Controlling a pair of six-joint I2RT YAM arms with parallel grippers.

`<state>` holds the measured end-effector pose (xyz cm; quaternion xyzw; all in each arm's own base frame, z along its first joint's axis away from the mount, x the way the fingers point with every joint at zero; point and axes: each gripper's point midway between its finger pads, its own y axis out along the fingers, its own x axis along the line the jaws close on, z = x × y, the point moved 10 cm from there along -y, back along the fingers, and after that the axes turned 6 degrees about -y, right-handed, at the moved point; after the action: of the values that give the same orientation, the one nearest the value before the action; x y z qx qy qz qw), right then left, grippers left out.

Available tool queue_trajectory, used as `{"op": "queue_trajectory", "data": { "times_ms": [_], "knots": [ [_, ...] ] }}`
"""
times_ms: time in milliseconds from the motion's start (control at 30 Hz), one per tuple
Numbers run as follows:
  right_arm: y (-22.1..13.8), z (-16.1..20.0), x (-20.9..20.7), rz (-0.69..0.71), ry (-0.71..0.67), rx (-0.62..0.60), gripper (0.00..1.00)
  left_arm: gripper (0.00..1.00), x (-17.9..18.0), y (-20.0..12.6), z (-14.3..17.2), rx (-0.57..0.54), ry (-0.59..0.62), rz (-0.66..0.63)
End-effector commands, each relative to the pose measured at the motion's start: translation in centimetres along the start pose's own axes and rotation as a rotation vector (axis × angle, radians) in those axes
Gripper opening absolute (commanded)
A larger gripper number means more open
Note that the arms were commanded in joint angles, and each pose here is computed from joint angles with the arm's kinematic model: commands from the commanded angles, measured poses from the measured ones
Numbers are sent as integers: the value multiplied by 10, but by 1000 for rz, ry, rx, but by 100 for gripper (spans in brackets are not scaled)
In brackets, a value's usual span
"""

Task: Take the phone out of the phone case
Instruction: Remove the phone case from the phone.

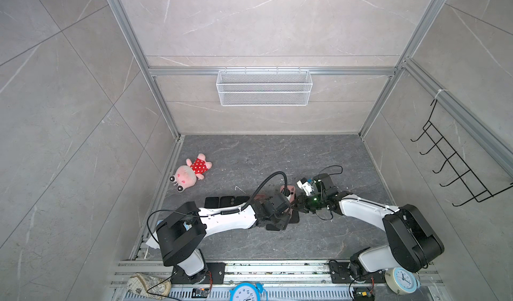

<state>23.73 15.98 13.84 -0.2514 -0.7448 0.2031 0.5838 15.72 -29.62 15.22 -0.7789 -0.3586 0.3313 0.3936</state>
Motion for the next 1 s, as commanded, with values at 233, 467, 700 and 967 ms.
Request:
{"op": "queue_trajectory", "data": {
  "times_ms": [233, 467, 700, 967],
  "knots": [
    [-2, -11, 10, -31, -64, -17, 0, 66, 11, -10, 4, 26, 2, -192],
    [-2, -11, 11, -29, -72, -16, 0, 70, 9, 0, 5, 17, -39, -157],
    [-3, -8, 9, -22, -77, -7, 0, 72, 13, 10, 4, 25, -75, -189],
    [-1, -7, 6, -14, -81, 5, 0, 75, 16, 13, 7, 18, -116, -216]
  ]
}}
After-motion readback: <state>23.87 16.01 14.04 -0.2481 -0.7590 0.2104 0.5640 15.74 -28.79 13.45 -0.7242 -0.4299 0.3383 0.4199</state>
